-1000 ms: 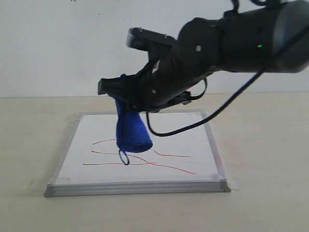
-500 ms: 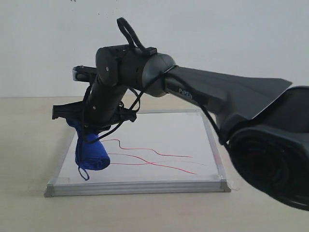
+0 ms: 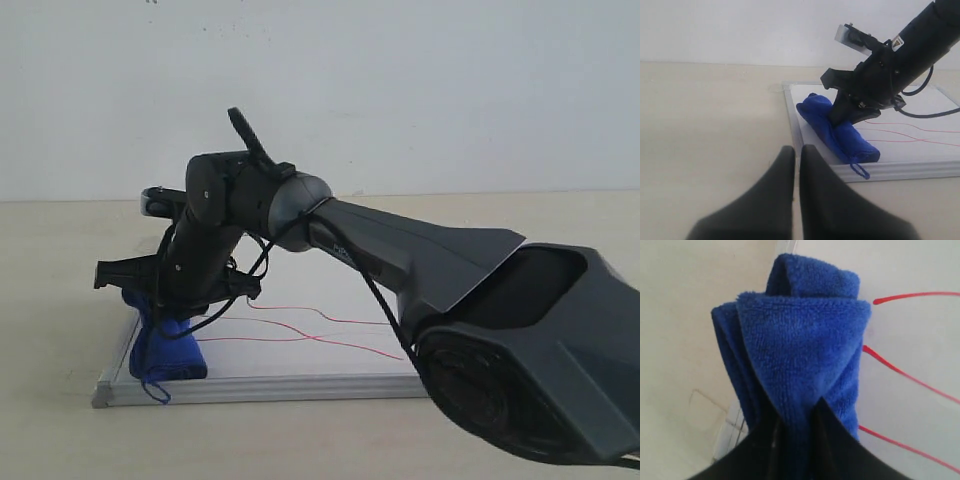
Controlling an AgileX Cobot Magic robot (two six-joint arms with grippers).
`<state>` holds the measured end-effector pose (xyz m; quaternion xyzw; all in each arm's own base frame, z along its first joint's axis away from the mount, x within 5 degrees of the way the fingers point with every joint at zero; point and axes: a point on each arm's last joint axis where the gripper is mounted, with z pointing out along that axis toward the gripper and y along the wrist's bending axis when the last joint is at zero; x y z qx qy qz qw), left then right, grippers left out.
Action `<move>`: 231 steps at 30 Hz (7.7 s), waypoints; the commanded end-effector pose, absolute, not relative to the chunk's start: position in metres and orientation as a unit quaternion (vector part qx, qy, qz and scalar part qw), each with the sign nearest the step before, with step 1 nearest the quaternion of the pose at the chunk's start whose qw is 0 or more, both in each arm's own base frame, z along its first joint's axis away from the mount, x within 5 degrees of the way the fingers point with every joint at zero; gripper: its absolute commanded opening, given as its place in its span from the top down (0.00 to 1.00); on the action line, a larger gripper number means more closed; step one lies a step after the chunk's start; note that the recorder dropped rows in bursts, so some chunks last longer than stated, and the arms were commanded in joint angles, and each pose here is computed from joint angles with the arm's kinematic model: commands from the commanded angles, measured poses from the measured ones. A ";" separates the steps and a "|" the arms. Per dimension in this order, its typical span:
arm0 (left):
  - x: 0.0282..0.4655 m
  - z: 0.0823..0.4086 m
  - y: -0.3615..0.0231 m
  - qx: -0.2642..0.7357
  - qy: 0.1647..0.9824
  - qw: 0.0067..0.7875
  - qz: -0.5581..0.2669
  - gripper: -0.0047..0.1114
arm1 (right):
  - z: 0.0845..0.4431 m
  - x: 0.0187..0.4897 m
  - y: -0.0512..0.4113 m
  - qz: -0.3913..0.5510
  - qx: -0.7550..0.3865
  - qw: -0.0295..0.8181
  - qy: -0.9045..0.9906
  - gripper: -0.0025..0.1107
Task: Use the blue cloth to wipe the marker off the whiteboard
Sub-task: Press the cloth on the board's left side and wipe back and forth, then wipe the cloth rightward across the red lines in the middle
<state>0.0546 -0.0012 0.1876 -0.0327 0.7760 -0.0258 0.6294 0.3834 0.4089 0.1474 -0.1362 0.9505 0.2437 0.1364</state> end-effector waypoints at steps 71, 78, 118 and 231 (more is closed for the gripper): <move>0.054 0.186 -0.001 -0.030 0.777 0.629 -0.021 0.93 | 0.110 0.408 0.391 0.111 -0.262 0.197 0.938 0.98; 0.054 0.186 -0.001 -0.030 0.777 0.629 -0.021 0.93 | 0.119 0.400 0.419 0.229 -0.282 0.232 0.902 0.98; 0.054 0.186 -0.001 -0.030 0.777 0.629 -0.021 0.93 | 0.103 0.421 0.353 -0.168 -0.302 0.217 0.913 0.98; 0.054 0.186 -0.001 -0.030 0.777 0.629 -0.021 0.93 | 0.110 0.351 0.343 -0.077 -0.461 0.028 0.883 0.98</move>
